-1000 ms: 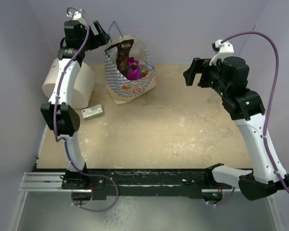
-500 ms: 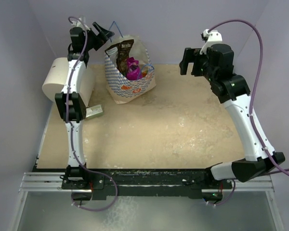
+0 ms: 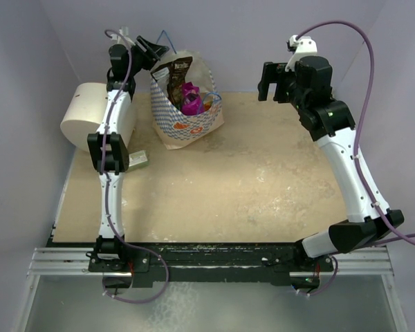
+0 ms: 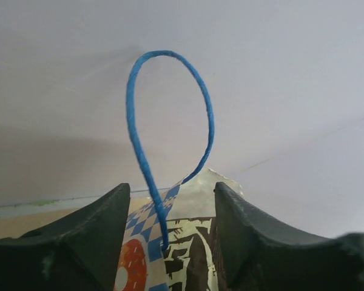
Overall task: Take the snacks out of the paper bag
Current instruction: Move the paper bag to the center of the board.
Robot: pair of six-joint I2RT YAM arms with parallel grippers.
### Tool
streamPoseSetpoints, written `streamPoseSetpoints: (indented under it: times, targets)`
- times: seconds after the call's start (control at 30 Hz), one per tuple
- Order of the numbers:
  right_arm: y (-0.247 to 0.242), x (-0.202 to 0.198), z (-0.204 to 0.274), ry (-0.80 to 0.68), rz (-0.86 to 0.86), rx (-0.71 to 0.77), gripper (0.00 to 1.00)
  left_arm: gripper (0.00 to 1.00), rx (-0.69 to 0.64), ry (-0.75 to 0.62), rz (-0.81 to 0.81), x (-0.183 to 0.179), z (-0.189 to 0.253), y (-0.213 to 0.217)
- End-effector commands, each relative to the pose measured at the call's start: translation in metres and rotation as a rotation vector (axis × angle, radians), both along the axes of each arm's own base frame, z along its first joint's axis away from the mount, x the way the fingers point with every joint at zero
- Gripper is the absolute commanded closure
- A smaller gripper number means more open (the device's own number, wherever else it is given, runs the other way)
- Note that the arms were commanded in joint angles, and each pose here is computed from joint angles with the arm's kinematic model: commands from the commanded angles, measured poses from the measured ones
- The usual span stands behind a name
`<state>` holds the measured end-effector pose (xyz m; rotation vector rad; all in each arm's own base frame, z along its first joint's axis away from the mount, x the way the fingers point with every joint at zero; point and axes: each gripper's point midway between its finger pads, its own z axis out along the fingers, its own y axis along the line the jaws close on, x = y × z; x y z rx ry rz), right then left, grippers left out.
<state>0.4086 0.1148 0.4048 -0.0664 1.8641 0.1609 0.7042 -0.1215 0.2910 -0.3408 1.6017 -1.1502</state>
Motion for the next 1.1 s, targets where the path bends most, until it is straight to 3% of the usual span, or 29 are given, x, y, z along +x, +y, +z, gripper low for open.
streamPoseSetpoints:
  times: [0.0,0.17,0.43,0.7,0.87,1.07]
  targets:
    - [-0.012,-0.008,0.032,-0.080,-0.039,0.010,0.01,0.44,-0.005,-0.181,0.035,-0.003,0.058,0.002]
    - [-0.012,-0.011,0.028,-0.065,-0.031,0.007,0.01,0.68,0.033,-0.221,0.080,-0.006,0.077,0.008]
    - [0.024,0.004,0.001,0.032,0.094,0.091,0.01,0.88,0.081,-0.226,0.063,-0.024,0.098,0.005]
    - [0.080,0.039,-0.022,0.036,0.346,0.115,0.00,0.96,0.100,-0.194,0.048,-0.040,0.110,-0.003]
    - [0.125,0.028,-0.029,-0.048,0.694,0.043,0.03,0.99,0.084,-0.168,0.033,-0.045,0.110,-0.010]
    - [0.125,0.012,-0.031,-0.257,0.738,0.000,0.03,1.00,0.085,-0.127,0.033,-0.046,0.104,-0.012]
